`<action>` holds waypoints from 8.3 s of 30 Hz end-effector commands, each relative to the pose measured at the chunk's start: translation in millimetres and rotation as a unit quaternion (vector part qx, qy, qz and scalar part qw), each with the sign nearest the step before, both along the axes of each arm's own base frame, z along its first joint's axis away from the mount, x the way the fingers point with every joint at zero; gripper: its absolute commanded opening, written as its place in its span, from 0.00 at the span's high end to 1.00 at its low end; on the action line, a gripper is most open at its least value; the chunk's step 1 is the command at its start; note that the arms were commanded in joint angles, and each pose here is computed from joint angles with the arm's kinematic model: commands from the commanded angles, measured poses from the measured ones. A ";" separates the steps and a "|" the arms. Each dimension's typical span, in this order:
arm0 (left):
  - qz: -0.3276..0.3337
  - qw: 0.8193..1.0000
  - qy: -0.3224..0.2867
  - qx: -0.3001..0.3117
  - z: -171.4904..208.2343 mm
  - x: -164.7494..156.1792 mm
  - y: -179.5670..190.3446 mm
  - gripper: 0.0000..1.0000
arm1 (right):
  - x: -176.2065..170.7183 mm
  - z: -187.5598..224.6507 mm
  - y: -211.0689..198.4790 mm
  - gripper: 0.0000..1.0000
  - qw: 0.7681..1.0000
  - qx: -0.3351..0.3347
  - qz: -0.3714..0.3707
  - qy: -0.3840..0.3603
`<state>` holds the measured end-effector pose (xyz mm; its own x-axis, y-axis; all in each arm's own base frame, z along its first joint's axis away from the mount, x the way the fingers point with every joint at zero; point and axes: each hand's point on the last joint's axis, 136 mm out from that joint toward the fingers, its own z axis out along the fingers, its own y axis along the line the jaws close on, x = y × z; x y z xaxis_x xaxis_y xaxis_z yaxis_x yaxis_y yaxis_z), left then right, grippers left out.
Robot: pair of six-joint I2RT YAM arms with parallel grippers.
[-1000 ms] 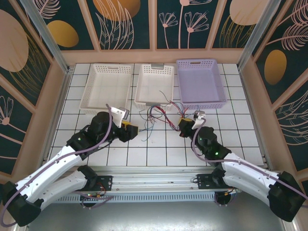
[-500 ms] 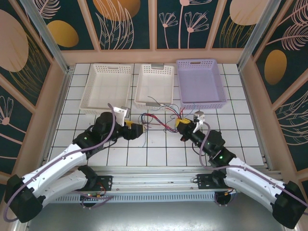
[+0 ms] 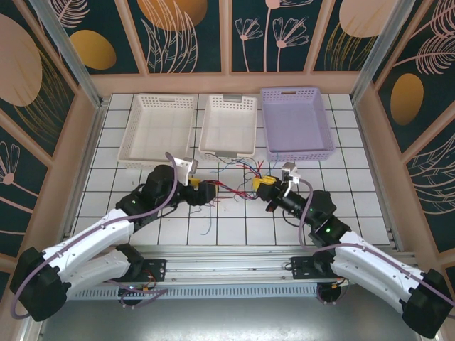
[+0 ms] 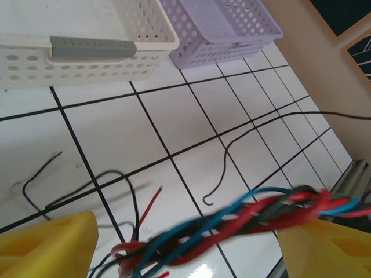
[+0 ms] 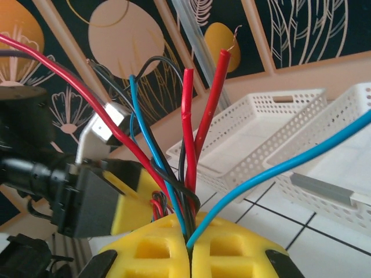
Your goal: Untangle the cables
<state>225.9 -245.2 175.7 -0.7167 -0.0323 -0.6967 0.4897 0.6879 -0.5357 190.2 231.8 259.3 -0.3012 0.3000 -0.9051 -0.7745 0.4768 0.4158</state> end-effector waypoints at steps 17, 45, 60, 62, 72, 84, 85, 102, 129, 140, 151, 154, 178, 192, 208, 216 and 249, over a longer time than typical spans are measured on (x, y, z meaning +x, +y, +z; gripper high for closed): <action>-0.022 1.000 -0.019 -0.005 13.1 -9.8 -7.1 0.83 | 23.0 46.8 -19.1 1.00 0.997 0.056 -0.044 0.033; 0.039 0.993 0.007 0.109 3.7 6.7 19.5 1.00 | 60.7 -48.1 -118.1 0.97 0.894 0.151 -0.313 0.284; 0.018 0.973 0.003 0.229 -7.1 23.6 24.9 1.00 | 55.8 -44.6 -107.9 0.43 0.909 0.085 -0.289 0.289; 0.009 0.967 -0.002 0.255 -8.7 26.4 27.0 1.00 | 57.6 -53.5 -96.4 0.42 0.914 0.061 -0.267 0.298; -0.045 0.965 -0.032 0.255 -22.0 11.2 13.7 1.00 | 73.3 -82.7 -39.6 0.37 0.927 -0.020 -0.149 0.343; -0.045 0.968 -0.042 0.244 -23.6 8.9 14.1 1.00 | 80.9 -96.9 3.7 0.34 0.953 -0.040 -0.048 0.296; -0.045 0.968 -0.042 0.241 -23.2 8.5 13.7 1.00 | 78.6 -102.3 11.2 0.34 0.954 -0.058 -0.044 0.292; -0.057 0.973 -0.048 0.220 -19.3 3.1 9.4 1.00 | 123.7 -156.4 38.9 0.40 0.944 -0.173 -0.106 0.262; -0.049 0.976 -0.082 0.198 -5.4 2.0 12.5 1.00 | 110.4 -76.1 8.0 1.00 0.970 -0.113 -0.150 0.155; -0.051 0.974 -0.079 0.205 -12.3 3.5 11.6 1.00 | 88.3 -30.8 -11.9 1.00 0.980 -0.071 -0.143 0.121; -0.094 0.976 -0.049 0.188 -21.2 -4.9 -4.5 0.69 | 74.7 20.2 -40.2 1.00 0.981 -0.037 -0.171 0.082; -0.100 0.977 -0.047 0.183 -18.6 -7.0 -6.9 0.62 | 75.0 34.3 -37.6 1.00 0.983 -0.031 -0.163 0.075; -0.195 0.981 -0.003 -0.018 9.2 -87.1 -92.3 0.41 | 137.0 90.8 -31.4 1.00 0.976 -0.027 -0.194 0.092; -0.140 0.990 -0.016 0.026 -28.1 -81.2 -89.6 0.41 | 148.4 117.6 -23.5 1.00 0.978 -0.012 -0.185 0.099; 0.031 0.985 -0.051 -0.159 4.2 -47.6 -55.6 0.34 | 143.2 133.4 -22.3 1.00 0.980 0.006 -0.173 0.099; -0.008 0.980 -0.029 -0.195 -0.5 -58.4 -73.3 0.34 | 143.6 136.3 -20.5 1.00 0.980 0.018 -0.168 0.102; 0.011 0.985 -0.018 -0.172 -20.9 -42.9 -99.8 0.76 | 128.8 145.8 -23.3 1.00 0.982 0.041 -0.152 0.102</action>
